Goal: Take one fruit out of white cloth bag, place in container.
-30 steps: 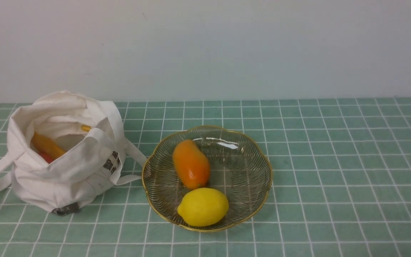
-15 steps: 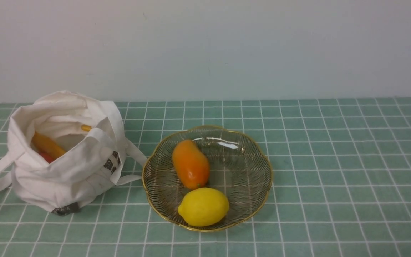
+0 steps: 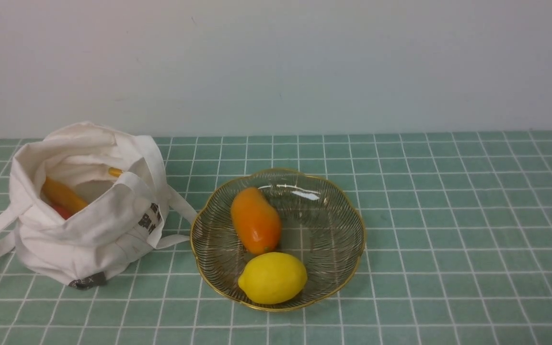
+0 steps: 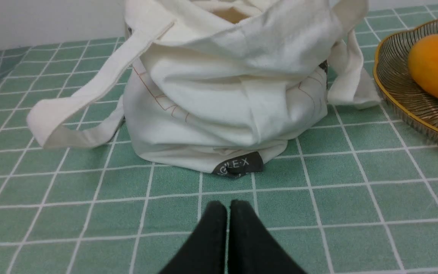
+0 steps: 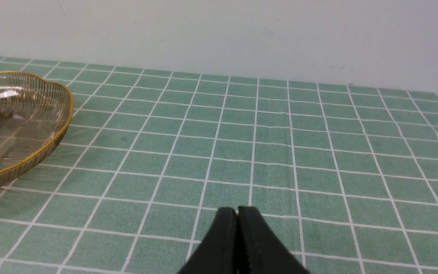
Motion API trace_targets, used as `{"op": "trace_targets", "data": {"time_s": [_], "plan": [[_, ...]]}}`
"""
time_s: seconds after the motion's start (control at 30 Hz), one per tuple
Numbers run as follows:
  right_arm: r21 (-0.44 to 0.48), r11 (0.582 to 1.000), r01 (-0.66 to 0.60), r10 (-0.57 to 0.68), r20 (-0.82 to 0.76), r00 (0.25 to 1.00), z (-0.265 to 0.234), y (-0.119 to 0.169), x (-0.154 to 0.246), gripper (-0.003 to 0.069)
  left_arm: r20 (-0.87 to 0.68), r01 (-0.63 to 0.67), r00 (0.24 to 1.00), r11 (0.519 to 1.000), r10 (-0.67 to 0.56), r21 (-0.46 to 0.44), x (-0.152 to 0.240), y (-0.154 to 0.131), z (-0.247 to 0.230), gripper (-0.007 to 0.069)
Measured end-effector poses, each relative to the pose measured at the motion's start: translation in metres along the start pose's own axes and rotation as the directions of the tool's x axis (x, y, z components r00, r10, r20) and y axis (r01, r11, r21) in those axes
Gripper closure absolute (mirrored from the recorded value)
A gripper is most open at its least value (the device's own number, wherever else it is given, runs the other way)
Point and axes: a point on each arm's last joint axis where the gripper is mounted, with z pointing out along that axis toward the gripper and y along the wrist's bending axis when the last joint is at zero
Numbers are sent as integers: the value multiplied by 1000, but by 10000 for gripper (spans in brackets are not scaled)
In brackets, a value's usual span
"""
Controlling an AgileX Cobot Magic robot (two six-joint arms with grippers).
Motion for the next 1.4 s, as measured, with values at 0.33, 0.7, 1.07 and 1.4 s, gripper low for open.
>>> {"op": "trace_targets", "data": {"time_s": [0.33, 0.7, 1.07, 1.4], "plan": [[0, 1000, 0, 0, 0, 1000, 0, 0, 0, 674, -1, 40, 999, 999, -40, 15, 0, -1, 0, 633], [0, 1000, 0, 0, 0, 1000, 0, 0, 0, 674, -1, 41, 999, 999, -41, 15, 0, -1, 0, 633], [0, 1000, 0, 0, 0, 1000, 0, 0, 0, 674, -1, 41, 999, 999, -41, 15, 0, -1, 0, 633], [0, 1000, 0, 0, 0, 1000, 0, 0, 0, 674, -1, 41, 999, 999, -41, 15, 0, -1, 0, 633]]}}
